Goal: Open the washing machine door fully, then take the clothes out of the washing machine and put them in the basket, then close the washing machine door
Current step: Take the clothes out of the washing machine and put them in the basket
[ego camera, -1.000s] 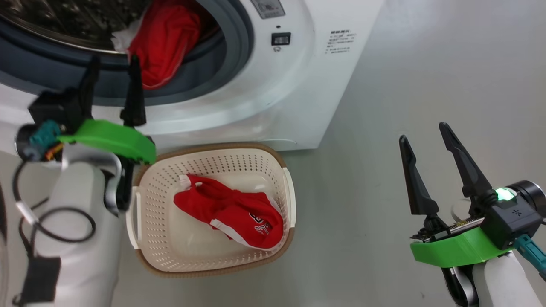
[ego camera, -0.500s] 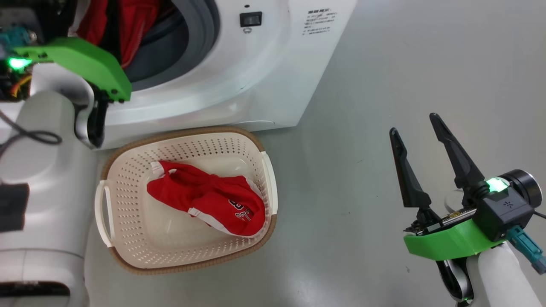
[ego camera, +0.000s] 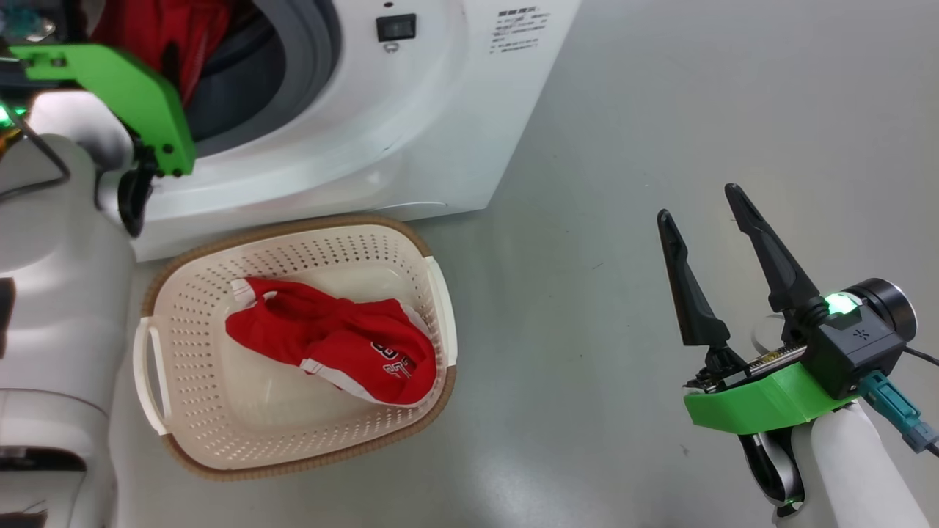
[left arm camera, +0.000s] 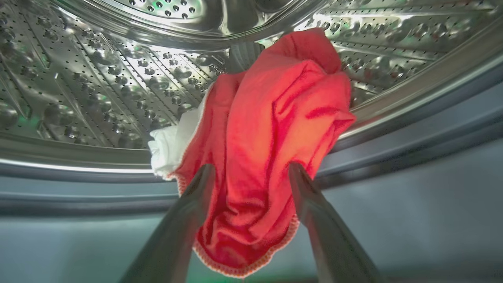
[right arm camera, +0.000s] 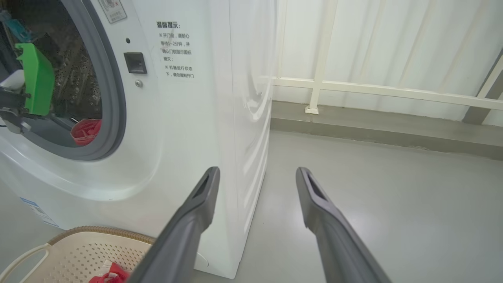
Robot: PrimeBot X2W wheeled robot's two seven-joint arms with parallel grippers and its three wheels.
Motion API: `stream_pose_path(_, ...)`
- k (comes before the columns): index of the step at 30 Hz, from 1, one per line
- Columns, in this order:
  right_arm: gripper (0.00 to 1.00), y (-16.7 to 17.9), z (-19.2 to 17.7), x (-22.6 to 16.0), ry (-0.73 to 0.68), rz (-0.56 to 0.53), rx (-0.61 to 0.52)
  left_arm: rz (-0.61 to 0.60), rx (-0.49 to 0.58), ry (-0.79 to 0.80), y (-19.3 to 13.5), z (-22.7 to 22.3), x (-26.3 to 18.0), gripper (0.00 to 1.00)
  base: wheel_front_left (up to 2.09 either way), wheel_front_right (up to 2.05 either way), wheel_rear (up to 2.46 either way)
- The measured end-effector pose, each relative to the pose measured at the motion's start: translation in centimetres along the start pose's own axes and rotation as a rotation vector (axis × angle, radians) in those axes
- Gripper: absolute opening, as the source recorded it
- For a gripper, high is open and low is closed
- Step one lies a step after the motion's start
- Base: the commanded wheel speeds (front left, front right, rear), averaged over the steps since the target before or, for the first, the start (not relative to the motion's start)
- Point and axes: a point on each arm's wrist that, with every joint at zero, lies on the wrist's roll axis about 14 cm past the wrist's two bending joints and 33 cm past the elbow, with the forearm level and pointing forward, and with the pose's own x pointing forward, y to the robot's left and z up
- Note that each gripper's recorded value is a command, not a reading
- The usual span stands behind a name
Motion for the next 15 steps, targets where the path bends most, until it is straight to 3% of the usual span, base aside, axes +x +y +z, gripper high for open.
stream_pose_path(15, 1.0, -2.0, 0.1, -1.0, 0.007, -0.061, 0.016, 0.024, 0.03, 0.079, 0.2, -2.3, 1.3, 1.0, 0.0, 0.0, 0.0)
